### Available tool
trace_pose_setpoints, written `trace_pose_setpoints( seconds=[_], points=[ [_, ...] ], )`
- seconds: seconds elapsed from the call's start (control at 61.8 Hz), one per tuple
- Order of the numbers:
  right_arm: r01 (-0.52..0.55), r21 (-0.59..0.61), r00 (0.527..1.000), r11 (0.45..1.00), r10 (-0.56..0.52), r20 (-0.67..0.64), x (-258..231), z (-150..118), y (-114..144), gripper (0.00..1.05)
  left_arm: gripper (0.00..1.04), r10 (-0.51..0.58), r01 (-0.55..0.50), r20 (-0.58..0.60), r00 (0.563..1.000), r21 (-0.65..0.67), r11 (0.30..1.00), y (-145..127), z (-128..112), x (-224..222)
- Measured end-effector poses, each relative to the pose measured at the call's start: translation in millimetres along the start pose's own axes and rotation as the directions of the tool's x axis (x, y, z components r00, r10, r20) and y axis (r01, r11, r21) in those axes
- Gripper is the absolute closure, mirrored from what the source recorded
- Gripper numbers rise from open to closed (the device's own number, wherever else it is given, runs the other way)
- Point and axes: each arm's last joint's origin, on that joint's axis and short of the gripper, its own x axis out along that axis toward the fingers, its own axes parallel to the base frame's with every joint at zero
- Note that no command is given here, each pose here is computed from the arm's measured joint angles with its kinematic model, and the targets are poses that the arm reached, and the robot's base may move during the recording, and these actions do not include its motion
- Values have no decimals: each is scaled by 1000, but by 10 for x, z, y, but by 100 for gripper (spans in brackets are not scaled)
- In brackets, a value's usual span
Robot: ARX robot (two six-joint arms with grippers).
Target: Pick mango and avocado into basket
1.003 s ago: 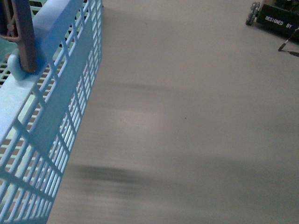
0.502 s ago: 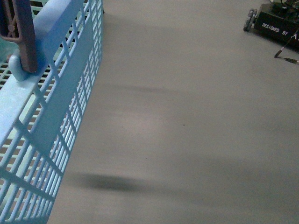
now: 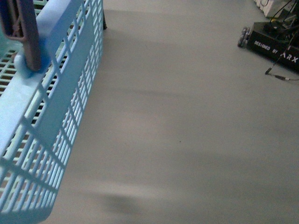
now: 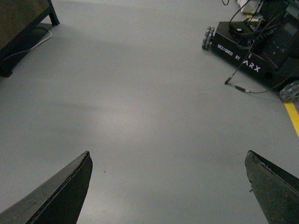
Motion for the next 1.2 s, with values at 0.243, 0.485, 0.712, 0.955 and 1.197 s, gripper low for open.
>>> trace_pose_setpoints(
  seconds=[0.243,0.485,0.712,0.955,1.197],
  points=[
    [0,0,1000,1000,0,0,0,0,0,8,99,0,0,0,1000,1,1000,0,0,0],
    [0,0,1000,1000,0,0,0,0,0,8,99,0,0,0,1000,0,1000,-2,0,-1],
    [0,0,1000,1000,0,0,0,0,0,8,99,-1,1,0,1000,0,1000,-5,1,-2],
    [0,0,1000,1000,0,0,0,0,0,8,99,0,0,0,1000,0,1000,-4,1,-2],
    [0,0,1000,1000,0,0,0,0,0,8,99,-1,1,0,1000,0,1000,-7,1,-3]
  ],
)
